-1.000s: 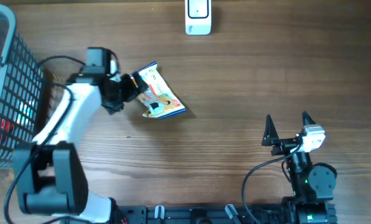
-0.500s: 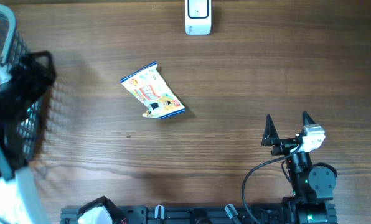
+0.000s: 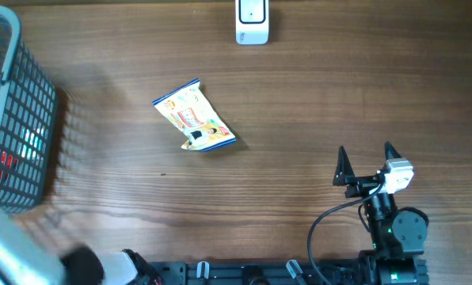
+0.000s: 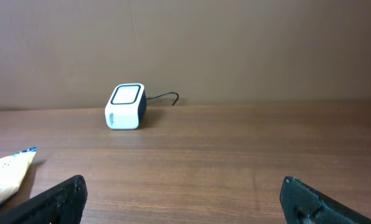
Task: Scan the item barcode
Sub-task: 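Return the left gripper into the basket and grasp the red bag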
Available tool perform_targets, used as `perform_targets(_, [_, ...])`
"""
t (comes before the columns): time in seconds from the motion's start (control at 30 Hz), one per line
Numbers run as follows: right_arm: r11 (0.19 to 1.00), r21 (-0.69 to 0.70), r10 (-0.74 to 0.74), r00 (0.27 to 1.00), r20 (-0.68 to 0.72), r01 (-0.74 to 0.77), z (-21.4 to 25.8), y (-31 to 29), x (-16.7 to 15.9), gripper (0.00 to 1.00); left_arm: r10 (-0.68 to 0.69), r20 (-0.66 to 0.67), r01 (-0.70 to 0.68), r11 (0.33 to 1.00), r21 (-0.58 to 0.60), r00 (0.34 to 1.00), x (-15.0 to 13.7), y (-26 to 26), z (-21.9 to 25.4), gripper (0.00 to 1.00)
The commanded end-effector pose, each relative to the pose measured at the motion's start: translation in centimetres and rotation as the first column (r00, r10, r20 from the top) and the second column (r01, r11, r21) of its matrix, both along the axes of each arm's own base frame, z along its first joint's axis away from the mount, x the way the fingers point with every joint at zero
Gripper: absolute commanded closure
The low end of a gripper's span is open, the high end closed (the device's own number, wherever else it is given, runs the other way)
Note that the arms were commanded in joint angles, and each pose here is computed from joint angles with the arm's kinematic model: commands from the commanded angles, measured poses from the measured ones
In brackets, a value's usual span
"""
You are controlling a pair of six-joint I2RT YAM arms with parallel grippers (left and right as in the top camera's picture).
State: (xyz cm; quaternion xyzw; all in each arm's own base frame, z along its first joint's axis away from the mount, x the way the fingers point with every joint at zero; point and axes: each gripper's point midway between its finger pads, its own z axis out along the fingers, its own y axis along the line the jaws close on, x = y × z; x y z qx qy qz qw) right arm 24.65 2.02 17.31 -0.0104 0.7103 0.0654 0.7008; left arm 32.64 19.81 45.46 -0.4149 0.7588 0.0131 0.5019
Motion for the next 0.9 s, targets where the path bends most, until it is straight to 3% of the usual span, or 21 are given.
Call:
perform_targets(0.0, [1.0,0.008,-0.004,1.0,0.006,0.003,0.1,0.0,0.0,0.0,0.212,-0.198,-0.212,0.977,0.021,0.957,1.6,6.5,-5.0,0.0])
perform_targets(0.17, [1.0,0.008,-0.004,1.0,0.006,0.004,0.1,0.0,0.0,0.0,0.397,-0.484,-0.41,0.908,0.084,0.78,0.6,13.8,-15.0,0.0])
perform_targets(0.33, [1.0,0.008,-0.004,1.0,0.006,0.003,0.1,0.0,0.0,0.0,0.342,-0.627,-0.455,0.89,-0.024,0.701,-0.6,16.8,-22.6,0.0])
perform_targets(0.57, [1.0,0.008,-0.004,1.0,0.006,0.003,0.1,0.0,0.0,0.0,0.261,-0.801,-0.544,0.833,-0.095,0.539,-4.4,19.4,-31.9,0.0])
perform_targets(0.63, [1.0,0.008,-0.004,1.0,0.006,0.003,0.1,0.0,0.0,0.0,0.227,-0.823,-0.557,0.821,-0.126,0.521,-5.0,19.3,-33.6,0.0])
perform_targets(0.77, [1.0,0.008,-0.004,1.0,0.006,0.004,0.1,0.0,0.0,0.0,0.147,-0.803,-0.542,0.804,-0.243,0.578,-3.9,18.1,-35.0,0.0])
perform_targets(0.87, [1.0,0.008,-0.004,1.0,0.006,0.003,0.1,0.0,0.0,0.0,0.106,-0.81,-0.505,0.826,-0.251,0.576,-3.1,17.2,-35.5,0.0])
